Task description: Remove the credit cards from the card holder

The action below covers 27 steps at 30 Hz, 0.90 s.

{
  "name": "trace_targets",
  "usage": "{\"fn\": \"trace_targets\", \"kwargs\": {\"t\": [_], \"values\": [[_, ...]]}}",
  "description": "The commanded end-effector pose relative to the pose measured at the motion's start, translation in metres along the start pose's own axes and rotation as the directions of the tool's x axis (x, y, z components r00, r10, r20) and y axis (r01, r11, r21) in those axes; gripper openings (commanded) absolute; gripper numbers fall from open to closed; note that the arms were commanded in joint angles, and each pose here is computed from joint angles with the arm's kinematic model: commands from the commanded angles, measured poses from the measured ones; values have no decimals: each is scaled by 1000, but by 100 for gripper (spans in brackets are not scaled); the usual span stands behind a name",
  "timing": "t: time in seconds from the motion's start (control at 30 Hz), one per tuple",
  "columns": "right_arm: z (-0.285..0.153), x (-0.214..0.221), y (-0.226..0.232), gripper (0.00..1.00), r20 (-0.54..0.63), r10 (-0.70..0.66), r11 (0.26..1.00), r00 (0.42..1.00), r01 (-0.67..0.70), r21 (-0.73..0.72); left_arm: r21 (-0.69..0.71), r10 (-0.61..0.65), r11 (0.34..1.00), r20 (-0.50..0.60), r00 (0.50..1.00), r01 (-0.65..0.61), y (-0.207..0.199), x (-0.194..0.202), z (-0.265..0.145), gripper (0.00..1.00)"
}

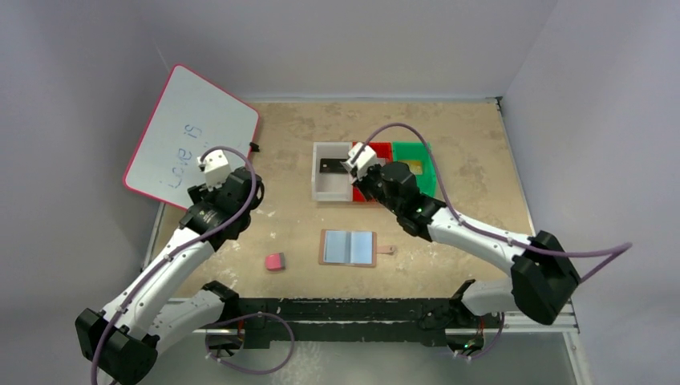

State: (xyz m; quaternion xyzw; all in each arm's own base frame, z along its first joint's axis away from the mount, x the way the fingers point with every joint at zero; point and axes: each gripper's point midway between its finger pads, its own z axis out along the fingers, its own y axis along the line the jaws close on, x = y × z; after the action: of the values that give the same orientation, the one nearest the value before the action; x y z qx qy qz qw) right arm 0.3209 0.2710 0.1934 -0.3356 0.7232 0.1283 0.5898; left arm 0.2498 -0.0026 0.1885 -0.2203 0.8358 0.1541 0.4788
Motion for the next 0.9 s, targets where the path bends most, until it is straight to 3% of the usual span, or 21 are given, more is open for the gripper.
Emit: {"fn": "trace_targets", "kwargs": {"t": [0.0, 0.27, 0.87], "values": [[22, -42, -14, 0, 45, -253, 968, 966, 252, 20, 25, -41, 999, 19, 999, 40, -2, -7, -2, 86], [69, -31, -12, 0, -56, -409, 913, 911, 408, -15, -97, -89, 990, 101, 991, 99, 27, -22, -7, 87], [126, 3, -12, 0, -150, -595, 802, 790, 594, -55, -103, -118, 986, 143, 983, 133, 36, -31, -12, 87]]}}
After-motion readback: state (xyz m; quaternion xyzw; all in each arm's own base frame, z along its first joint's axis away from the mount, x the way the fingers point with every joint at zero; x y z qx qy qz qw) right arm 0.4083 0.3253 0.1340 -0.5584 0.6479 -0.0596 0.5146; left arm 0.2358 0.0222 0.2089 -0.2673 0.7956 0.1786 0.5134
